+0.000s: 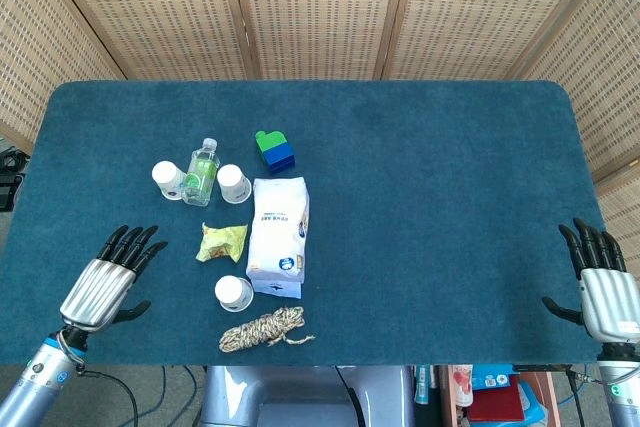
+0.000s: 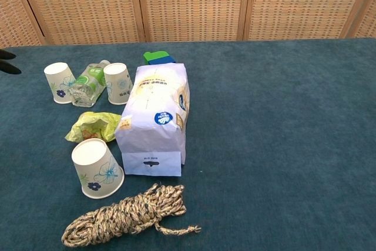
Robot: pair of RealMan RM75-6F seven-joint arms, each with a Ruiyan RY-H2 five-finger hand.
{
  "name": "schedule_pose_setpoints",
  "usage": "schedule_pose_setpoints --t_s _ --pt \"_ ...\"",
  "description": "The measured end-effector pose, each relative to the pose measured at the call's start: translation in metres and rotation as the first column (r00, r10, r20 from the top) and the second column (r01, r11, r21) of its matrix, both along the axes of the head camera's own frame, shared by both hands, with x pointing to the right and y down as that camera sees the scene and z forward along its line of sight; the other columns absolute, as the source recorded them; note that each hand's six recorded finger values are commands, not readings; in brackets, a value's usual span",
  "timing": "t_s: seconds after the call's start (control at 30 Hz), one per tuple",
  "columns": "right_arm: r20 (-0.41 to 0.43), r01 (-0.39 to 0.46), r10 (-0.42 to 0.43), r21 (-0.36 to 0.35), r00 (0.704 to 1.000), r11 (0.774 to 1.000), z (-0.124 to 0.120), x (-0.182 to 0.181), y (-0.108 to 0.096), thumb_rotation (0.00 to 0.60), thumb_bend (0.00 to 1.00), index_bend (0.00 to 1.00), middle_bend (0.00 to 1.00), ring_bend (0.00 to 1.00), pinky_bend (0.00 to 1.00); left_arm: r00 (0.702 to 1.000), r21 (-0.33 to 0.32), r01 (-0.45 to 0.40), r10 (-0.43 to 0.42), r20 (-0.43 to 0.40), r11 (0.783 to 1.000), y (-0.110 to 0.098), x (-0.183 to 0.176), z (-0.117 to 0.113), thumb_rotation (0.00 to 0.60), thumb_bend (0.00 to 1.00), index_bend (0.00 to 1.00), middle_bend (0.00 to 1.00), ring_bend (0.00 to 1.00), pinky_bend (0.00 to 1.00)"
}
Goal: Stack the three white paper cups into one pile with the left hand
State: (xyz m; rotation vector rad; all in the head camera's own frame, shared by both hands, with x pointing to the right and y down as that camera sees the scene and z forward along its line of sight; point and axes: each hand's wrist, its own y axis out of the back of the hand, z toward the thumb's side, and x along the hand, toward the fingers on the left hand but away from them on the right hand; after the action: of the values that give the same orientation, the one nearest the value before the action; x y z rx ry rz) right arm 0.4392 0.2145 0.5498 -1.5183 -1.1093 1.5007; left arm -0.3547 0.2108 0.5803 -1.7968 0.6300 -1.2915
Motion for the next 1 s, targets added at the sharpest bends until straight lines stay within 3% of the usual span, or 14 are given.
schedule_pose_setpoints --t_s 0.23,1.0 --pt "-0.001 -0.002 0.002 -0.003 1.000 1.000 0.001 0.000 0.000 0.600 0.00 0.00 0.00 0.00 0.00 0.997 -0.032 -0.080 0.081 0.007 0.996 -0.001 0.023 0.012 0.600 0.22 0.16 0.00 0.00 0.00" --pt "0.016 -0.028 0.028 0.009 0.999 1.000 -0.003 0.007 -0.001 0.600 0.00 0.00 0.00 0.00 0.00 0.982 -0.104 -0.190 0.191 0.001 0.976 -0.014 0.091 0.040 0.600 0.22 0.27 0.00 0.00 0.00"
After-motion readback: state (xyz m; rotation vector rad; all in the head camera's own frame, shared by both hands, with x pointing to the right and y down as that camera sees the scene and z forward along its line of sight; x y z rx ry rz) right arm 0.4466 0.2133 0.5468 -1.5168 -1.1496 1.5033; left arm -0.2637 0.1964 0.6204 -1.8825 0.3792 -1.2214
